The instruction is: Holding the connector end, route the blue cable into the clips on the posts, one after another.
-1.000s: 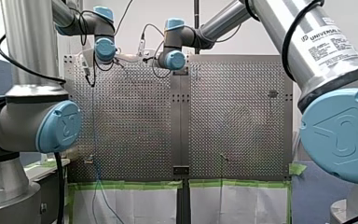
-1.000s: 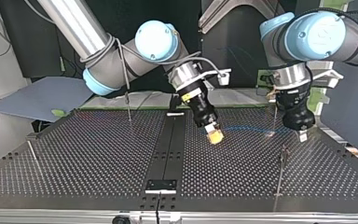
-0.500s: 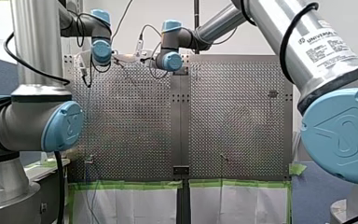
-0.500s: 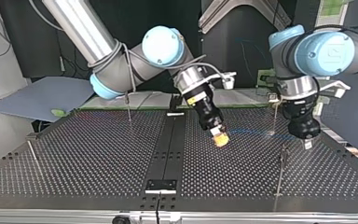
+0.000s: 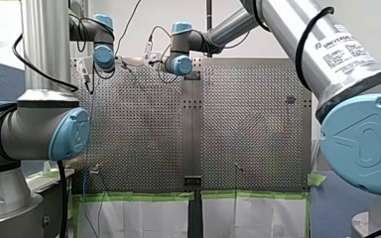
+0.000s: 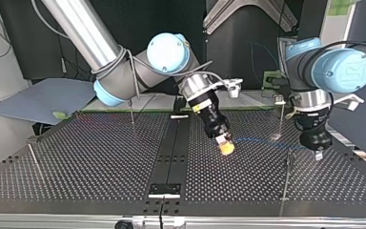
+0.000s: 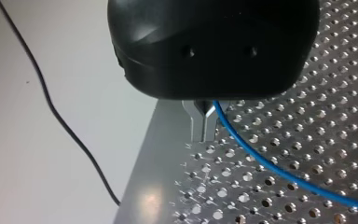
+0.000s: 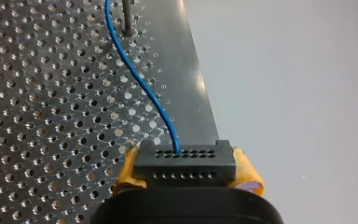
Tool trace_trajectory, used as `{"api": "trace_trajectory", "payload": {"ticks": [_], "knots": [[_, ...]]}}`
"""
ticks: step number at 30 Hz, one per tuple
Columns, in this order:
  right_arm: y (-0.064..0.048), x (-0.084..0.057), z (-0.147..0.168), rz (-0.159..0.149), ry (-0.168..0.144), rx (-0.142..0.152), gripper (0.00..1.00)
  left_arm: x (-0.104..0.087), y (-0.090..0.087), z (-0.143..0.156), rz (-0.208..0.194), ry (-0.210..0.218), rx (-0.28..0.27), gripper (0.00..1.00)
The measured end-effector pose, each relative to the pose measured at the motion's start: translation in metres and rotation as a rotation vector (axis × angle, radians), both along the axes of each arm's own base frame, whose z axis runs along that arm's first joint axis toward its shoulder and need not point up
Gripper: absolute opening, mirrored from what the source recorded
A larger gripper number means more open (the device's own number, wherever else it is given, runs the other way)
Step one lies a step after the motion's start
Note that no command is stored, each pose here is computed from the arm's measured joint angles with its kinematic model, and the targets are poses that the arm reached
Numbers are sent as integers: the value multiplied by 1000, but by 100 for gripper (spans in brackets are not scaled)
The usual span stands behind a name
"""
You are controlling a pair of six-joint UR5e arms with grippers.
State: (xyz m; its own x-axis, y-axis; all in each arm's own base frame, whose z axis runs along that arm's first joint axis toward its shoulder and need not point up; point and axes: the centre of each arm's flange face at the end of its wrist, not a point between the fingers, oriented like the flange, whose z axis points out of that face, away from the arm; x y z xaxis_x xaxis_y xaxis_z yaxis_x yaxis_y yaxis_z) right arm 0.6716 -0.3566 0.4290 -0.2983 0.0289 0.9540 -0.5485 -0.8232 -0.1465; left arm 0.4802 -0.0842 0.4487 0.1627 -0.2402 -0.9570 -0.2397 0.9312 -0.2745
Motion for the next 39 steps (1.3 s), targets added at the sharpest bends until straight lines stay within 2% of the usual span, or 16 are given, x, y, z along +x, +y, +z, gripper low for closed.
{"api": "trace_trajectory", "payload": {"ticks": [12, 17, 20, 30, 39], "knots": [[-12, 12, -9, 2, -4, 8, 0, 15, 10, 13, -42, -24, 2, 0], [-16, 14, -9, 1, -9, 12, 0, 28, 10, 6, -76, 12, -5, 0], [-18, 13, -9, -2, -13, 16, 0, 32, 11, 4, -85, 16, -12, 0], [-28, 11, -11, -16, -18, 17, 0, 52, 16, 5, -108, -5, -43, 0], [-36, 19, -19, -16, -19, 16, 0, 63, 23, 17, -115, -39, -64, 0]]}}
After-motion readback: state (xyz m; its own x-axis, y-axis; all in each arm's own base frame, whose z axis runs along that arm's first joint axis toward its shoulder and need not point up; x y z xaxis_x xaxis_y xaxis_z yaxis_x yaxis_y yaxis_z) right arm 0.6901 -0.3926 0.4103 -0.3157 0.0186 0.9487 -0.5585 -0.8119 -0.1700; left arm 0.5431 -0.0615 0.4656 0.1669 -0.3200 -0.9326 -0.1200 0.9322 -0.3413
